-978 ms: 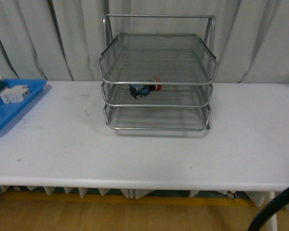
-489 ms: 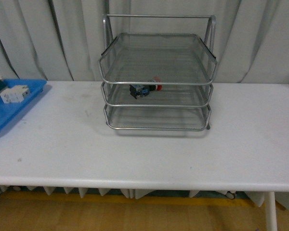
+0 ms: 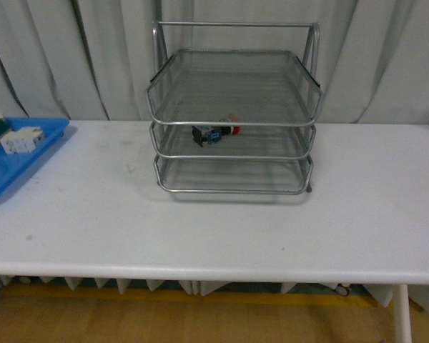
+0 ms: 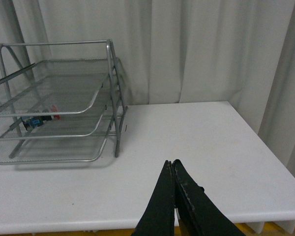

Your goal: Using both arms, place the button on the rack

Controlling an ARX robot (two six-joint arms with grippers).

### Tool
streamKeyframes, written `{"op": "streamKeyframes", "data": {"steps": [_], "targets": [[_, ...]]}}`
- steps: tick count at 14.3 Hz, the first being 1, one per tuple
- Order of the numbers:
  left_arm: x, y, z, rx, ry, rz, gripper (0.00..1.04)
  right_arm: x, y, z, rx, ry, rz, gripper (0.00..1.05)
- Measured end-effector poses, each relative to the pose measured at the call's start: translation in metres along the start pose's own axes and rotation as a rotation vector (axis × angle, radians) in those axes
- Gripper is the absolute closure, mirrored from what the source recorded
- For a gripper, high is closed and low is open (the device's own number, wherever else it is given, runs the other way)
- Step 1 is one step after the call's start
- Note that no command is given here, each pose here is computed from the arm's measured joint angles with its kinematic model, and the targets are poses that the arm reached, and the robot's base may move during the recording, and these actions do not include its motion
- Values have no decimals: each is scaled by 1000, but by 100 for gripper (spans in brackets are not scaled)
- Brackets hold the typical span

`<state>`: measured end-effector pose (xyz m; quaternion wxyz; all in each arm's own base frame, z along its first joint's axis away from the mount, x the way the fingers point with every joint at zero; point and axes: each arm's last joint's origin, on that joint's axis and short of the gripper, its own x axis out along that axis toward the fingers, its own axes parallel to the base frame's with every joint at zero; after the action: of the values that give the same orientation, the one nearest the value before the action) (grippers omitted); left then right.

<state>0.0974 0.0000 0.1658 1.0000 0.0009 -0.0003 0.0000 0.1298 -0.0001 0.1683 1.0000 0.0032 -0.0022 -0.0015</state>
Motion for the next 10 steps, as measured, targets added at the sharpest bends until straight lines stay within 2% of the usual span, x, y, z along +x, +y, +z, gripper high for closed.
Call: {"op": "streamKeyframes", "data": {"steps": [10], "targets": [[0, 0, 0, 0, 0, 0, 7, -19, 0, 2, 0, -8, 0, 103]]}}
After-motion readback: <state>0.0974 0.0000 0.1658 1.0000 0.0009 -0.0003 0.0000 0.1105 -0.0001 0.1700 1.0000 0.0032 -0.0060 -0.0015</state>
